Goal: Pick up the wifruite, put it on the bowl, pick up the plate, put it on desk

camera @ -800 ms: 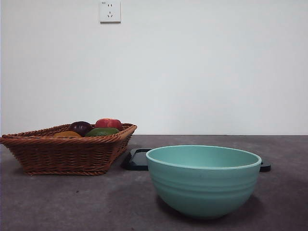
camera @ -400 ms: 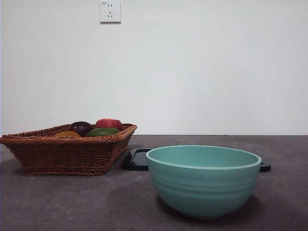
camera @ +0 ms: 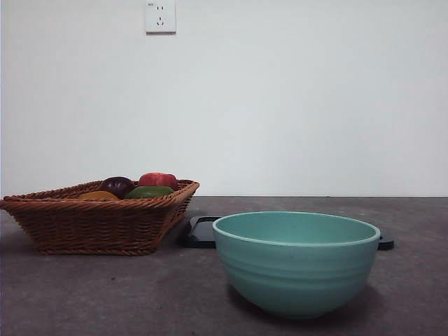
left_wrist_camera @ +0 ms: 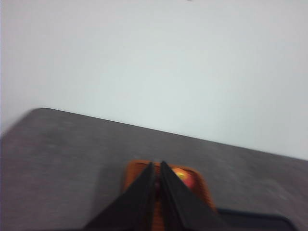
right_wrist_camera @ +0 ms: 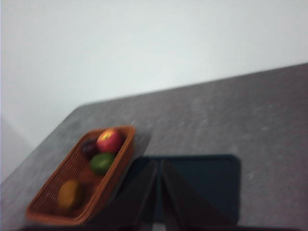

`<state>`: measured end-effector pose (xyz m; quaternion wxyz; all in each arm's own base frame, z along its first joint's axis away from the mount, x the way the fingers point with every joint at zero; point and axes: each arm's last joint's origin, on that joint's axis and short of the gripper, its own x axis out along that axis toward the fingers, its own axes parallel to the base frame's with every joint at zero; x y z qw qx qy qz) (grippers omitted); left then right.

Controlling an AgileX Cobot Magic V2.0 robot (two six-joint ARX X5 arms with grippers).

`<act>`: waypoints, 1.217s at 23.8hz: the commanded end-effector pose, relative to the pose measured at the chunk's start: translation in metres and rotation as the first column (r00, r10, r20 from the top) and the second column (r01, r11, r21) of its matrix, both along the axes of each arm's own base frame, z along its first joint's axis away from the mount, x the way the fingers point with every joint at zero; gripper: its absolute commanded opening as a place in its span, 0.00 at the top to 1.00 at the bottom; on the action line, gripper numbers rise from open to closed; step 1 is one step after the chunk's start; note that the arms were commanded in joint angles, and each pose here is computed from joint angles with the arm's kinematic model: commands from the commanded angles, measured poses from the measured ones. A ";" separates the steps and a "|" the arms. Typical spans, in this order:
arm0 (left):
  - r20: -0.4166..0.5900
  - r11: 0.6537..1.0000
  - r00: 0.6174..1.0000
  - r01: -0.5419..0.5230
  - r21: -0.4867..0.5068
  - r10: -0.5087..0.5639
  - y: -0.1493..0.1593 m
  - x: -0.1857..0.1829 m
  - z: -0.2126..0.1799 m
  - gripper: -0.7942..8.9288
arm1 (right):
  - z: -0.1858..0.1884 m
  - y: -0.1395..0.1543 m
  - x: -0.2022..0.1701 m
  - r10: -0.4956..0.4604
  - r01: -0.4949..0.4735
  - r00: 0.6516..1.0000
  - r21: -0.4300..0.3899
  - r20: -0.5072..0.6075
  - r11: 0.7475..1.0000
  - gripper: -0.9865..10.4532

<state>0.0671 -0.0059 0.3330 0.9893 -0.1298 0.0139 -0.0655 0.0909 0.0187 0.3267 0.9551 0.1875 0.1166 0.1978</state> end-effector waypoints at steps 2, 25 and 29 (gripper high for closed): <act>-0.020 0.989 0.989 0.145 -0.005 -0.146 -0.004 0.004 0.023 0.90 | 0.023 0.005 0.004 0.082 -0.082 0.997 -0.080 0.004 0.993 0.91; -0.206 0.819 0.800 0.574 -0.010 -0.563 -0.027 0.010 0.034 0.90 | 0.045 0.019 -0.022 0.432 -0.455 0.890 -0.235 -0.146 0.859 0.91; -0.273 0.799 0.767 0.602 -0.005 -0.580 -0.028 0.007 0.027 0.90 | 0.040 0.016 -0.030 0.409 -0.445 0.893 -0.241 -0.187 0.862 0.91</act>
